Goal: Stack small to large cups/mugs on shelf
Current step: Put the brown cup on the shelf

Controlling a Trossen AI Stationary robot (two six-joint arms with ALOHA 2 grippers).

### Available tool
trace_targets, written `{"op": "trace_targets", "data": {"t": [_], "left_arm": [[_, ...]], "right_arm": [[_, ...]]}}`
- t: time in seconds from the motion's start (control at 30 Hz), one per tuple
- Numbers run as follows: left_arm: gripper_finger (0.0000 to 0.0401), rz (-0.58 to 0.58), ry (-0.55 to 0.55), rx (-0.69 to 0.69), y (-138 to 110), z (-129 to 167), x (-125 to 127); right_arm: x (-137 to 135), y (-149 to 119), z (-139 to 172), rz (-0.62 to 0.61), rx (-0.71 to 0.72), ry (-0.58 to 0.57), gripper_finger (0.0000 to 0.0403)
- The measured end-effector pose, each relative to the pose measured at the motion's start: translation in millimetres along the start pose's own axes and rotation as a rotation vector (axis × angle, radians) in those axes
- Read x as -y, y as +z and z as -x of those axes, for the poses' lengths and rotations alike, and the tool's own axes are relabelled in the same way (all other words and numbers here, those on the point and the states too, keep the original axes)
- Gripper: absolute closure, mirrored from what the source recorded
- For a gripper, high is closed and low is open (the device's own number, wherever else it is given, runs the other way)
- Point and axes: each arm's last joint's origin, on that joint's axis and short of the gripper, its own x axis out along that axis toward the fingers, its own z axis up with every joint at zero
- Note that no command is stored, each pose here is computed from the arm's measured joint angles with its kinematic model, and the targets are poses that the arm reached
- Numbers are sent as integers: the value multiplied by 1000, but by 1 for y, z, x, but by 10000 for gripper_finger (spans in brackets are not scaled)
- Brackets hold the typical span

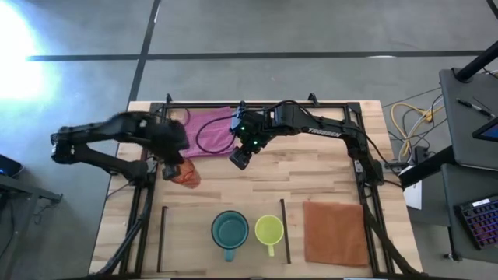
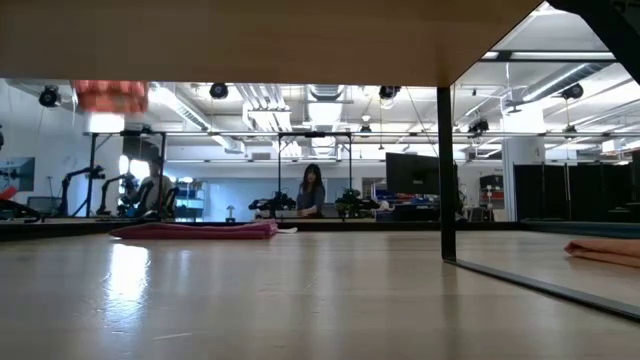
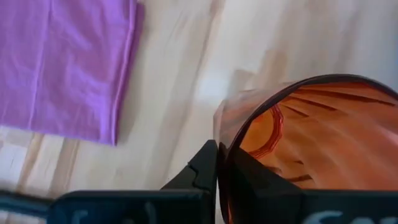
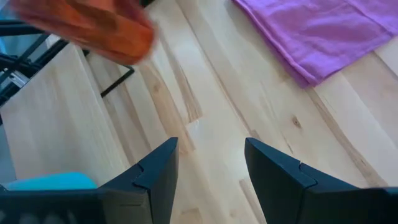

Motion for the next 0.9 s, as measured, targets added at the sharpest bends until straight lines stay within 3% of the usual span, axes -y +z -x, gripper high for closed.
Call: {"op": "trace_targets", "data": {"t": [0.17,0.3,0.4,0.6,0.9], "left_arm": [[400,58,-62,46,3,60,20],[401,101,-139,88,9,83,40],[401,74,-153,51,14,78,61],[401,12,-83,-59,17,46,105],[401,90,-15,-120,7,23,148]], "right_arm": [[-1,0,3,9,3,2,225],[-1,-2,4,12,-5,-2,225],[-2,-4,4,18,-21,-7,225],[-14,-14,12,44,-40,4,225],[-39,-39,35,86,-38,-43,225]]}}
